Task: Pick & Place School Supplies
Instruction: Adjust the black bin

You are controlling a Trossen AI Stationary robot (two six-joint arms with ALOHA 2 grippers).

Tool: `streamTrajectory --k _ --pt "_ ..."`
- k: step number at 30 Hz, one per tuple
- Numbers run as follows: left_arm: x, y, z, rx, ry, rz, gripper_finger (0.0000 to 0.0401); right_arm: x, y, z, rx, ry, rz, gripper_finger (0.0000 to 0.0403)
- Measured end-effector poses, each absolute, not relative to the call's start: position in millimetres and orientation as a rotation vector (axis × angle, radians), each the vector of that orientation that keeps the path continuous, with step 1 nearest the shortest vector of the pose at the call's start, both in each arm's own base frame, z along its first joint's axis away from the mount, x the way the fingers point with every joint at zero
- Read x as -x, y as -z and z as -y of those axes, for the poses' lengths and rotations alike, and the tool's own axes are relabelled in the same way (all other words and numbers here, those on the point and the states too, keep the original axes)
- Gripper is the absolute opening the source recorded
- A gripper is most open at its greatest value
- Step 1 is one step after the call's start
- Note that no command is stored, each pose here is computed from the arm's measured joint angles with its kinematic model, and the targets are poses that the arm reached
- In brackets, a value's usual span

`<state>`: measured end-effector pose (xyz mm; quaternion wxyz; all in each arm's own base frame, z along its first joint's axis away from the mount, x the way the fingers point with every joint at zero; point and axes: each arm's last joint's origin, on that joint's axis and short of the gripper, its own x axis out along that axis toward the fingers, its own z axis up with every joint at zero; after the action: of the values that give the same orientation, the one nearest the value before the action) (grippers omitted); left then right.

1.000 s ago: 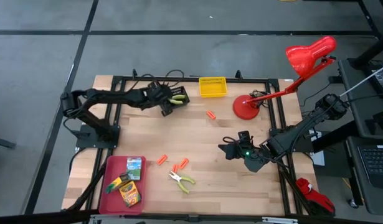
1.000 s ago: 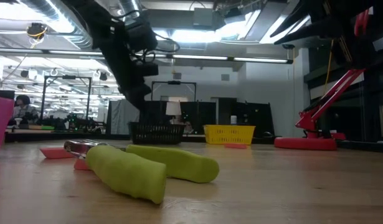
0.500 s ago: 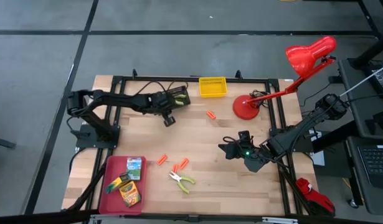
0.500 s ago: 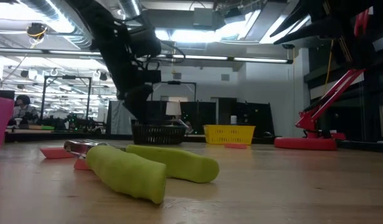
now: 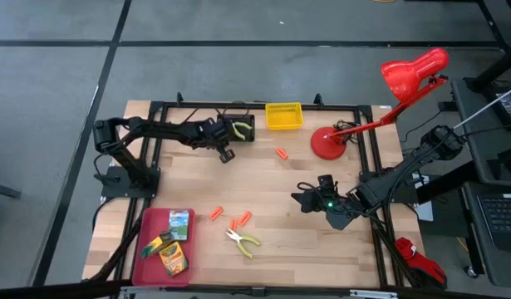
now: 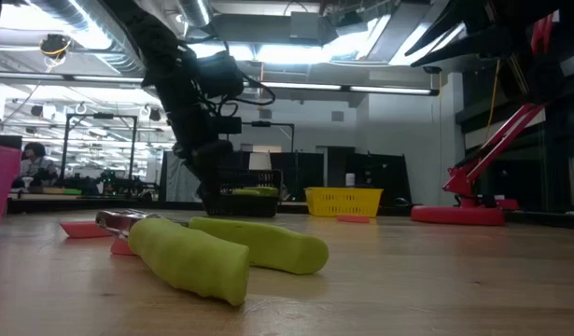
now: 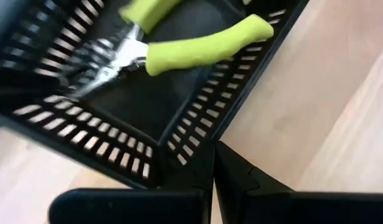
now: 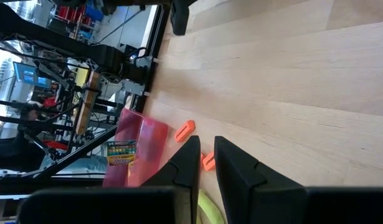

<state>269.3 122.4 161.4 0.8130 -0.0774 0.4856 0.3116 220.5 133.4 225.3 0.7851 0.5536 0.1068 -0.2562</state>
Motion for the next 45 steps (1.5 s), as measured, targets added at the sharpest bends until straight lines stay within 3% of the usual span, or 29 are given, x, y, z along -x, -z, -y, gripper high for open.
streamTrajectory --k 9,28,33,45 --pt "-277.5 -177.7 -130.2 0.139 -0.678 -1.003 0.0002 -220.2 -224.8 -133.1 -1.193 0.557 -0.234 0.0052" --pt "-269.4 -174.0 -148.7 0.186 -0.701 -0.970 0.0002 -219.8 -224.4 -132.6 -1.190 0.566 -0.229 0.0052" --pt "-261.9 -174.5 -139.9 0.199 -0.687 -1.058 0.0002 -219.8 -224.3 -132.7 -1.212 0.569 -0.227 0.0052" --pt "-271.2 -173.0 -133.0 0.152 -0.642 -1.016 0.0002 -219.4 -223.7 -132.3 -1.204 0.576 -0.228 0.0052"
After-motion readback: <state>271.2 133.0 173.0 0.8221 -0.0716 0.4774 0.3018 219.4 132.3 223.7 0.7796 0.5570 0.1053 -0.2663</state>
